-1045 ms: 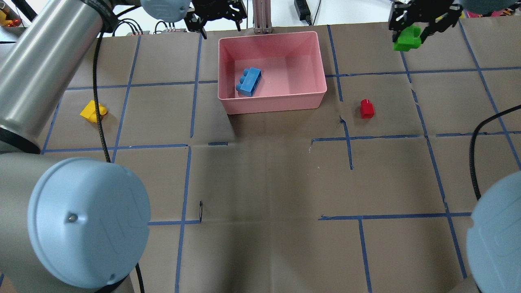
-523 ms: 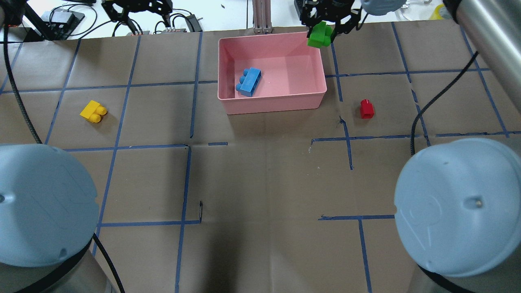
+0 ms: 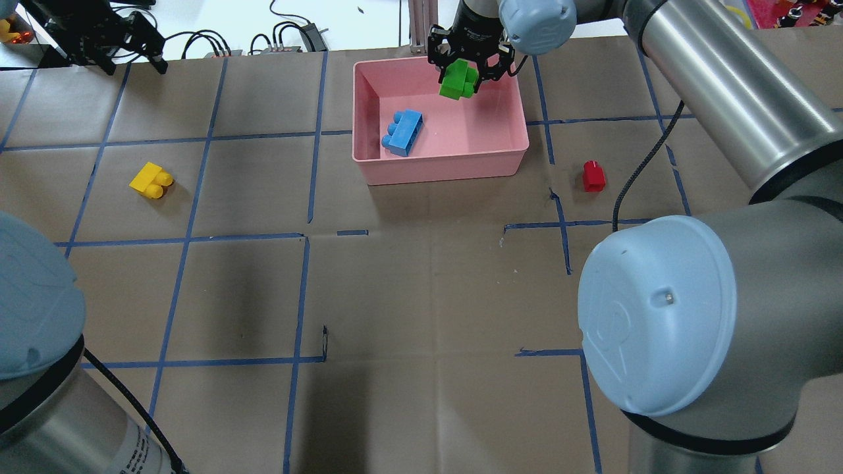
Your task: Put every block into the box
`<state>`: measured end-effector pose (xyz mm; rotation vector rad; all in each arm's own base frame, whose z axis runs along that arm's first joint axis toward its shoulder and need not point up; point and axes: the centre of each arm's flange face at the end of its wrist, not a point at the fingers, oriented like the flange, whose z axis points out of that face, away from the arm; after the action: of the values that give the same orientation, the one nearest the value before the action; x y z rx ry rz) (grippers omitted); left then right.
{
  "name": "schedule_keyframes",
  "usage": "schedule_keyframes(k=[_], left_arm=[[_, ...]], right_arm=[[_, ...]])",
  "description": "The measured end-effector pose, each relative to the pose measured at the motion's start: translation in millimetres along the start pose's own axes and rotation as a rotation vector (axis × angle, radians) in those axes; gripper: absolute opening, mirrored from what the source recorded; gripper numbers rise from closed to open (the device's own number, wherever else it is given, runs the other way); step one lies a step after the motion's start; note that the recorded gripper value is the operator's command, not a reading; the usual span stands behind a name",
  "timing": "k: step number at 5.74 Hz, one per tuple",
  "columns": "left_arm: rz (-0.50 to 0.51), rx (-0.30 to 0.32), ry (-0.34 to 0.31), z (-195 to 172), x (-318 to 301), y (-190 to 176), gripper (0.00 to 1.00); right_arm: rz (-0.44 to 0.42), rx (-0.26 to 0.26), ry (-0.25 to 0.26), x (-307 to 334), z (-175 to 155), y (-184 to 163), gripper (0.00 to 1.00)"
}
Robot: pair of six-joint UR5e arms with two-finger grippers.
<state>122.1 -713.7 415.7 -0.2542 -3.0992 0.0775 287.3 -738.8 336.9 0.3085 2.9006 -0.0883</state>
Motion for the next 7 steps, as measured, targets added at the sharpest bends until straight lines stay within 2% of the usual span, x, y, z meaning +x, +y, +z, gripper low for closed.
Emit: schedule_keyframes(k=[2, 3, 4, 5, 6, 7], left_arm=[[0.245, -0.059, 0.019, 27.8, -50.0, 41.7, 0.98], [0.359, -0.066, 0.030, 51.5, -60.8, 56.2, 0.99], [0.451, -0.047, 0.012, 77.3, -66.0, 64.9, 0.99], [0.487, -0.021, -0.019, 105.2, -66.9, 70.0, 0.99], [0.463, -0.002, -0.036, 130.4, -66.0, 72.7, 0.99], [0.424, 0.005, -0.034, 152.2, -66.5, 72.4, 0.99]], right_arm=[[-0.001, -0.002, -0.009, -3.1, 1.9, 0.8, 0.99], [-0.017, 0.005, -0.004, 4.3, -5.0, -3.2, 1.00], [-0.061, 0.025, 0.024, 30.0, -23.9, -14.3, 0.99], [-0.105, 0.064, 0.103, 71.3, -54.6, -27.7, 0.99], [-0.109, 0.098, 0.218, 113.2, -87.6, -36.0, 0.99], [-0.113, 0.083, 0.305, 144.7, -99.6, -38.3, 0.97]])
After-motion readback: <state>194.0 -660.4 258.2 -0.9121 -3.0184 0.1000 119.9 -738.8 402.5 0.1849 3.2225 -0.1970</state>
